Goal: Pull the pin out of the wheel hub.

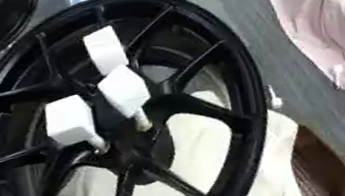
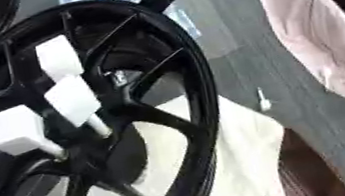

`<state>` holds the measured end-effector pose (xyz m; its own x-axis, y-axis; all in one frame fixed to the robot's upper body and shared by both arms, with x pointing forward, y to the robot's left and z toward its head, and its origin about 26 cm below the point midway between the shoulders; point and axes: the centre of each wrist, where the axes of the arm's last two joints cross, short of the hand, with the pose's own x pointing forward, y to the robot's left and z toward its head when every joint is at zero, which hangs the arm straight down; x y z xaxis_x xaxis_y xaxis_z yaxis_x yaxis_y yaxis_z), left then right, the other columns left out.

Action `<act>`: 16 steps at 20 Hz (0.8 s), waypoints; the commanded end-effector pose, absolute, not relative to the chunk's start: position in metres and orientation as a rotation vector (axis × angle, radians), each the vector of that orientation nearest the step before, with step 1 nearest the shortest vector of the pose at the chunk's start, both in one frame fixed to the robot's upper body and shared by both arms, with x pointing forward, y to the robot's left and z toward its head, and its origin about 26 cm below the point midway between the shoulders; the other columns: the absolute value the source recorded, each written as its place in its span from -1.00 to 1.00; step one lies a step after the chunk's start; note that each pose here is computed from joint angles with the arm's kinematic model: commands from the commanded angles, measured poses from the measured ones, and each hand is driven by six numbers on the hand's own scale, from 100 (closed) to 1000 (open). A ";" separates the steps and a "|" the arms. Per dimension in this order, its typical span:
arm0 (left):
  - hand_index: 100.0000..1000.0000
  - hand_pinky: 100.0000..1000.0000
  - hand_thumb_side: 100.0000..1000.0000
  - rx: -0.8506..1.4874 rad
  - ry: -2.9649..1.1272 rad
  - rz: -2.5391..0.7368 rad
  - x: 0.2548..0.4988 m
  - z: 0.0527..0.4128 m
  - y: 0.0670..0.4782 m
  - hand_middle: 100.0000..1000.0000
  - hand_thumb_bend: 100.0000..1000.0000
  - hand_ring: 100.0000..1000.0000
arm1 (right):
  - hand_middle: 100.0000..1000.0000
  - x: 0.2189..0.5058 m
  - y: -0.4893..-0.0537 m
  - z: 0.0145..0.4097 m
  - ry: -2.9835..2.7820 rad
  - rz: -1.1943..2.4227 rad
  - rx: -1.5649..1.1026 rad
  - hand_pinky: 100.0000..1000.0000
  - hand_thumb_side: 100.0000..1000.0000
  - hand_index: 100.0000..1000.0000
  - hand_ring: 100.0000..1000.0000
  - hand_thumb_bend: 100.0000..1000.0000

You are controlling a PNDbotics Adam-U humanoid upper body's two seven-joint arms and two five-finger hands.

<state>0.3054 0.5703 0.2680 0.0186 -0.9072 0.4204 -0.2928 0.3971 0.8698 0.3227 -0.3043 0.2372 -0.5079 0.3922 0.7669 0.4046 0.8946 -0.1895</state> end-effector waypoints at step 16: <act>0.37 0.27 0.50 0.923 -2.033 -0.254 0.315 0.289 0.529 -0.04 -0.49 -0.08 | 0.32 0.318 -0.307 0.250 -2.201 -0.026 -0.594 0.54 -0.08 0.48 0.55 -1.00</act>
